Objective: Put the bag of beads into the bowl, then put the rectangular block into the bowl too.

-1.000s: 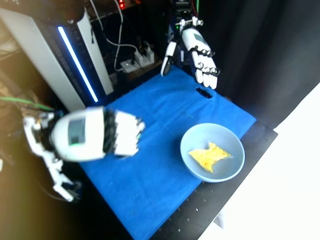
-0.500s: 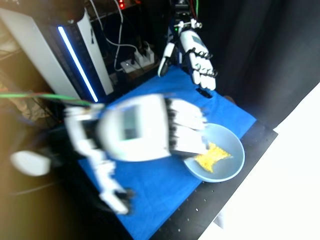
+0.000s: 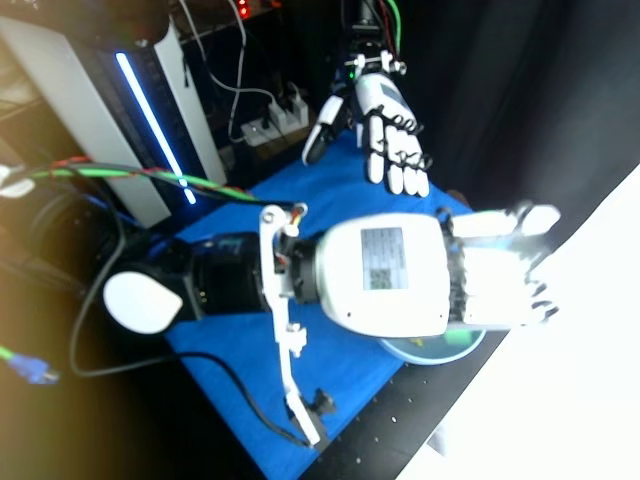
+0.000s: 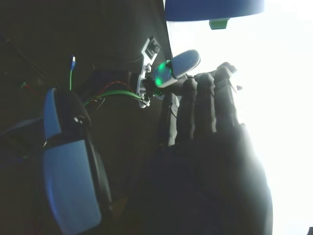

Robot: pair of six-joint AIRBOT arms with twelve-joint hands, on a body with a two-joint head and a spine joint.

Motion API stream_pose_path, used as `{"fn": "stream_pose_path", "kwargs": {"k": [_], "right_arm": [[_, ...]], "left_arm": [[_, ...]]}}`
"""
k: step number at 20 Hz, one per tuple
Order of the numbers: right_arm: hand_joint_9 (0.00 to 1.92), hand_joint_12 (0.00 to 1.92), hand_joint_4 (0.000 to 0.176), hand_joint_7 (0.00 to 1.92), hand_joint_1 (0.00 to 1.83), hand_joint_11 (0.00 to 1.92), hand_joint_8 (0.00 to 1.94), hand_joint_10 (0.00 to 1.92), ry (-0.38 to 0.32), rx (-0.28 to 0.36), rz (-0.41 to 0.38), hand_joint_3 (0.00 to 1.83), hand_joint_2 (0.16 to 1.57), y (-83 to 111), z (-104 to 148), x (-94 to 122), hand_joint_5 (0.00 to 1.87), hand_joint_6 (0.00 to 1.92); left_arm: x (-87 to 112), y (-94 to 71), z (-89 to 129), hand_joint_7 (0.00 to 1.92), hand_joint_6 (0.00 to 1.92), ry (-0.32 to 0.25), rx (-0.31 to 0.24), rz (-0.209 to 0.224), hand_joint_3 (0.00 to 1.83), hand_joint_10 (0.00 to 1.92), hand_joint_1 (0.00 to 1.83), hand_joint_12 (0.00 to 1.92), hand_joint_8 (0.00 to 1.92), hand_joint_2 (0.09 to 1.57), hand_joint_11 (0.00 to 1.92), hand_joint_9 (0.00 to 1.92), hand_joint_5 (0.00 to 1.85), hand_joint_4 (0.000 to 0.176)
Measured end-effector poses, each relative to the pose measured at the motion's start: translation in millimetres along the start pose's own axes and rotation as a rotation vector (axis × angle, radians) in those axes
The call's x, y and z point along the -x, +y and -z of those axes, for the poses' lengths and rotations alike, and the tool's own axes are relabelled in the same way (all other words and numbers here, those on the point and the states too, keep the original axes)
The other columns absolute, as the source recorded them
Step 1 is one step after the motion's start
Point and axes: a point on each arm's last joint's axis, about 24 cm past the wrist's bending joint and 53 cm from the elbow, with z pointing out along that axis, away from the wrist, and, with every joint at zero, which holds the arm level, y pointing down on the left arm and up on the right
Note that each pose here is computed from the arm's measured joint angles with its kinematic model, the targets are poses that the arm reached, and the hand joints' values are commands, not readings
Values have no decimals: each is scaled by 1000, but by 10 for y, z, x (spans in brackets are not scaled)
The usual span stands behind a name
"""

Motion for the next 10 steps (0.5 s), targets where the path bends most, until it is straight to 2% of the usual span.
{"fn": "stream_pose_path", "kwargs": {"k": [1,3,4,5,7,8,9,10], "right_arm": [[0,0,176,0,474,0,0,0,8,5,2,17,842,18,16,-16,0,0],[0,0,176,0,477,0,0,0,-9,36,-5,3,821,22,159,34,0,0],[0,0,176,0,477,0,0,0,-24,55,-22,3,821,12,295,78,0,0],[0,0,176,0,547,0,0,0,-54,66,-59,0,807,-68,540,137,0,0],[0,0,176,0,541,0,0,0,-84,62,-108,6,827,-171,865,197,0,0],[0,0,176,0,598,0,0,0,-99,58,-139,22,873,-214,1094,228,0,0],[0,0,176,0,628,0,0,0,-120,72,-160,20,879,-193,1237,285,0,0],[0,0,176,0,628,0,0,0,-130,90,-161,20,879,-163,1315,324,0,0]], "left_arm": [[1,-1,0,153,2,0,0,0,0,0,727,251,0,936,0,69,112,104],[0,-16,6,148,0,2,-3,0,0,6,731,461,2,926,0,97,112,104],[27,-28,18,148,0,-3,-3,0,0,6,731,461,2,926,0,97,112,104],[89,-17,66,149,0,-14,-1,-9,0,4,711,437,1,921,0,106,75,123],[211,17,139,147,0,-46,17,-8,0,6,665,459,0,917,0,124,68,124],[300,18,200,140,1,-65,23,-15,0,9,594,465,0,915,0,138,69,152],[360,-8,247,133,1,-80,18,-22,0,4,592,443,0,904,0,133,72,171],[403,-32,272,133,1,-90,9,-28,0,4,592,443,0,904,0,133,72,171]]}}
